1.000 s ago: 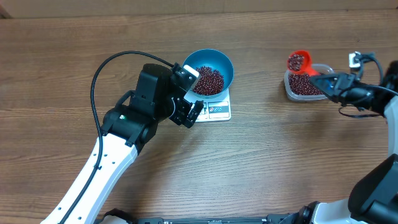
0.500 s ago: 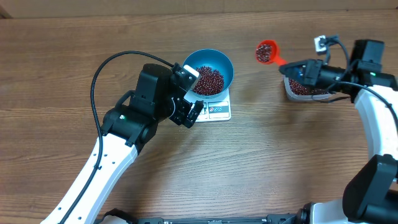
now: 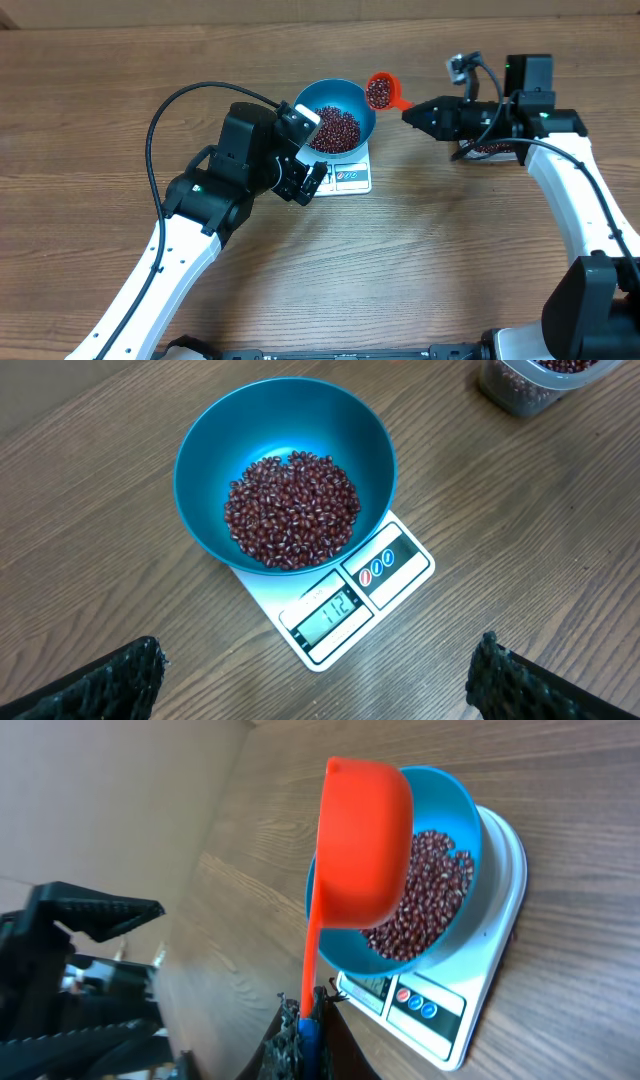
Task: Scoop item into bowl and weigh 150g on scale
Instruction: 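Carry the filled scoop left over the teal bowl with the right gripper, then tilt the scoop with the right gripper to pour beans into the bowl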
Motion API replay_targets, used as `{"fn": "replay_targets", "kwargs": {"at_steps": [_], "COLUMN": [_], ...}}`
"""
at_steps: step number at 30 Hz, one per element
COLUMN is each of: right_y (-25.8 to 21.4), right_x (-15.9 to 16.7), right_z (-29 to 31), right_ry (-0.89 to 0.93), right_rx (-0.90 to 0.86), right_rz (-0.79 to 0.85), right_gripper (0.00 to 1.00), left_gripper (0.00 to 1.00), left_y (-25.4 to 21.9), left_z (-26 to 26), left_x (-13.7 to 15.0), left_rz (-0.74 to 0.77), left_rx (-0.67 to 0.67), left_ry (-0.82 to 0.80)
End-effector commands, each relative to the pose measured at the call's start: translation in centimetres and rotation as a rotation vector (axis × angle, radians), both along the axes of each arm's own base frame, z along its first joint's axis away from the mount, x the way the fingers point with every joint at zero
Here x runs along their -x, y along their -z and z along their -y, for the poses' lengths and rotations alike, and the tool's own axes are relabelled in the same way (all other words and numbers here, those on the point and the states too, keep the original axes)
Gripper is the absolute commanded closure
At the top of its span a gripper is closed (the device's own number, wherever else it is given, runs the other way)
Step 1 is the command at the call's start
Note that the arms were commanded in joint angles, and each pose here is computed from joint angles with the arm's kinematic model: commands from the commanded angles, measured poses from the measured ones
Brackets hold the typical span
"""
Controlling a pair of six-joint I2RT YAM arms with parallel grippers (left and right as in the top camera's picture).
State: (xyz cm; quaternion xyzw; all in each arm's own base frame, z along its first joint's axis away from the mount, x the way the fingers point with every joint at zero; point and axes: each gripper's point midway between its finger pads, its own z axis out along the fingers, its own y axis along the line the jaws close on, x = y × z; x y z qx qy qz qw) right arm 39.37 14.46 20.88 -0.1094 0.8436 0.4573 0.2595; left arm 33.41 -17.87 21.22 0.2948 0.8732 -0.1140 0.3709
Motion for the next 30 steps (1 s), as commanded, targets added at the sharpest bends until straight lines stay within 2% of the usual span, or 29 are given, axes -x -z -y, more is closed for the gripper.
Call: {"fn": "replay_targets", "kwargs": {"at_steps": [1,14,20,27,30], "right_y": [-1.6,0.1,0.1,0.1,0.6], "right_x": [-0.7,-1.4,-1.2,-0.3,-0.8], "right_z": [-0.7,-2.5,-3.4,-5.4,-5.4], "right_ry": [0.015,0.058,-0.033,-0.22,-0.211], "right_rx": [0.059,0.227,0.291,0.386,0.454], "right_rz": [0.081,0.12,0.246,0.46,0.486], "right_gripper": [0.96,0.96,0.96,0.96,0.96], "left_gripper": [0.0,0.0,0.0,0.0,0.0], "left_y": [-0.8,-0.8,-0.8,-0.8,-0.8], "left_z": [0.1,0.1,0.1,0.1,0.1], "left_x": [0.2,0.2,0.2,0.2,0.2], "left_rz": [0.024,0.024,0.024,0.024,0.024], "left_rx": [0.007,0.007,0.007,0.007,0.007], "left_ry": [0.021,0.021,0.021,0.021,0.021]}}
